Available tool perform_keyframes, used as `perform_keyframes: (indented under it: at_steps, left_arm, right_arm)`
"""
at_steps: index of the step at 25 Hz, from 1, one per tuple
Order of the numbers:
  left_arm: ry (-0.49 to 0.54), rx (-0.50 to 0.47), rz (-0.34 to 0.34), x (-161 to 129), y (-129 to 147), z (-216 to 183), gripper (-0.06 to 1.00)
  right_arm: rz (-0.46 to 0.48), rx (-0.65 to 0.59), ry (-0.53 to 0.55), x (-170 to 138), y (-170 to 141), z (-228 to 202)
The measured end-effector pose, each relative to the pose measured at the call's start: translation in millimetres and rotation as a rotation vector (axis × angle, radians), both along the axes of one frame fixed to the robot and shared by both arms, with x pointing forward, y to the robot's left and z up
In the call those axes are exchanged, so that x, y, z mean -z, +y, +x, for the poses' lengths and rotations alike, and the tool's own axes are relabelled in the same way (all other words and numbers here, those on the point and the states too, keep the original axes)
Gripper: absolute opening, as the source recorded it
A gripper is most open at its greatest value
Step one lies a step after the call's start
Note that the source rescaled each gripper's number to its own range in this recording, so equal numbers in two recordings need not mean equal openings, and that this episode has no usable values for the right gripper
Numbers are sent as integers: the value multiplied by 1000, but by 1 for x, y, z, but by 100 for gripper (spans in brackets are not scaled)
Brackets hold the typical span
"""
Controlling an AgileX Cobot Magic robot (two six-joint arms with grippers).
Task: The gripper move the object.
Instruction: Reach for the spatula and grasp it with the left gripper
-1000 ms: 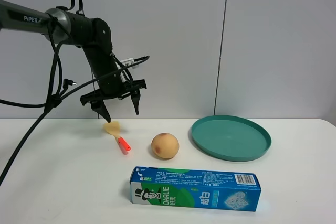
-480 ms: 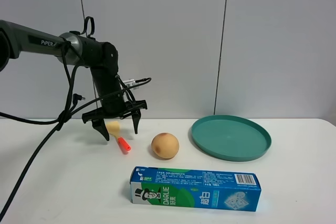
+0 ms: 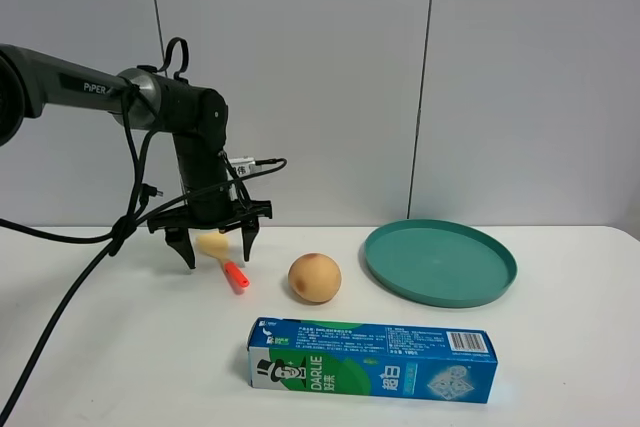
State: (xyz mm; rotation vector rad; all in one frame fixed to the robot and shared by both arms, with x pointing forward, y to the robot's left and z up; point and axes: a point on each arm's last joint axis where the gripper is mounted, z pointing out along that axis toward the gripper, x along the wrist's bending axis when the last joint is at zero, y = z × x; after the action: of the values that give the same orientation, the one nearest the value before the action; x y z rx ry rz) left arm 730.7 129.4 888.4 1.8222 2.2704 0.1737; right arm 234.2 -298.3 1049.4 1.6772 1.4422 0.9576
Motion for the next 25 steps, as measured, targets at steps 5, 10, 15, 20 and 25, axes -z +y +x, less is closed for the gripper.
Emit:
perform_keyframes:
  at_steps: [5, 10, 15, 20, 25]
  left_arm:
    - [17, 6, 15, 8, -1, -1, 100]
    - [26, 27, 24, 14, -5, -3, 100]
    - [31, 49, 32, 16, -6, -3, 98]
    - [29, 74, 36, 17, -8, -3, 72]
    - [23, 130, 47, 17, -11, -4, 36]
  right_arm:
    - [0, 0, 0, 0, 0, 0]
    - [0, 0, 0, 0, 0, 0]
    - [0, 0, 0, 0, 0, 0]
    - [0, 0, 0, 0, 0, 0]
    - [0, 0, 0, 0, 0, 0]
